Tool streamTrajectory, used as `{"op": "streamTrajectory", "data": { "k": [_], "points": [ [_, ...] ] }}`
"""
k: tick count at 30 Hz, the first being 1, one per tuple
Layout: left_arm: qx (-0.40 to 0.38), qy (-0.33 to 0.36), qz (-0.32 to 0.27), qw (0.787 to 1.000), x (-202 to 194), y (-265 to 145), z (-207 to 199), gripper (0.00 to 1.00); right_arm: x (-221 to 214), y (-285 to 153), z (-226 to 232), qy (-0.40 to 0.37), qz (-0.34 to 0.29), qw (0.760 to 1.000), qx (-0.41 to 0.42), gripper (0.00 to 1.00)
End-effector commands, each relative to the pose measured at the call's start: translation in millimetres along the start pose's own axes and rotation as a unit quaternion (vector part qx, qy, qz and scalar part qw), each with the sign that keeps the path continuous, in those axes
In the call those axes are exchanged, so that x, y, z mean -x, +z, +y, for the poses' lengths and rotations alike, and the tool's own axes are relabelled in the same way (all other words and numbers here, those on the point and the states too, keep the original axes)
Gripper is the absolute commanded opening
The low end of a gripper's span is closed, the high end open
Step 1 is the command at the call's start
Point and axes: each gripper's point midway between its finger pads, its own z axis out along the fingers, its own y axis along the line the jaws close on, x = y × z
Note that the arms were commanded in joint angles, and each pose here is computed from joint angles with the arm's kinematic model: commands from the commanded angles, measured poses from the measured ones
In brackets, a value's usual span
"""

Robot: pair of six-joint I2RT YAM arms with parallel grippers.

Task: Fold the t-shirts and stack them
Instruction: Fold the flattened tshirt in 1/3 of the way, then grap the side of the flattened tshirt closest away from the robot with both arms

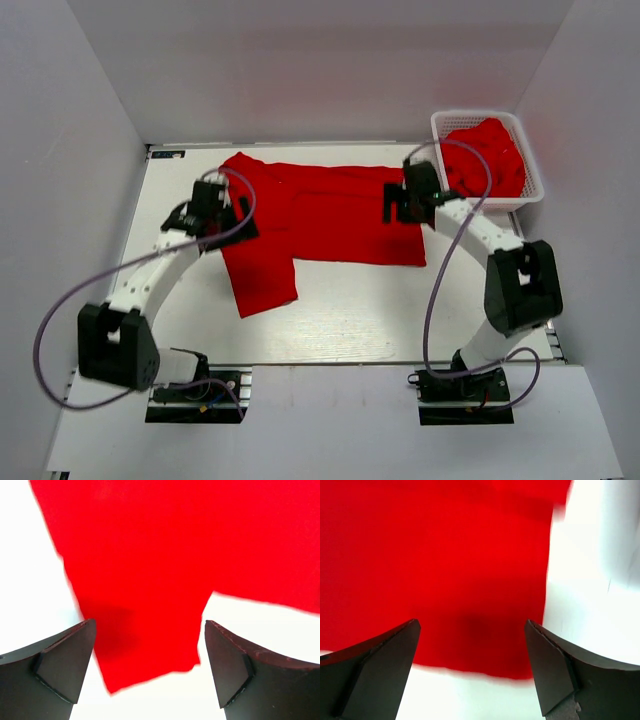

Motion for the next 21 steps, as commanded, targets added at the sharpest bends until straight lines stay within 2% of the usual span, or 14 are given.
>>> {"op": "streamTrajectory", "data": {
  "k": [1, 4, 7, 10, 13, 21],
  "points": [
    [0.022, -0.057, 0.063, 0.996, -62, -19, 18, 0.99, -35, -17, -18, 0.051, 0.002, 0.997, -0.053, 0.90],
    [0.015, -0.071, 0.112, 0.991, -109, -24, 23, 0.99, -63, -25, -30, 0.084, 0.008, 0.993, -0.084, 0.90],
    [0.023, -0.080, 0.139, 0.987, -137, -29, 32, 0.99, -77, -36, -42, 0.119, -0.002, 0.987, -0.109, 0.90],
    [0.017, -0.095, 0.177, 0.980, -170, -30, 35, 0.99, -82, -44, -46, 0.144, -0.013, 0.983, -0.114, 0.90],
    [0.005, -0.099, 0.190, 0.977, -188, -25, 35, 0.99, -83, -47, -49, 0.149, -0.015, 0.981, -0.121, 0.90],
    [0.006, -0.095, 0.193, 0.977, -201, -18, 38, 0.76, -93, -42, -55, 0.153, 0.009, 0.978, -0.143, 0.90]
  ]
}}
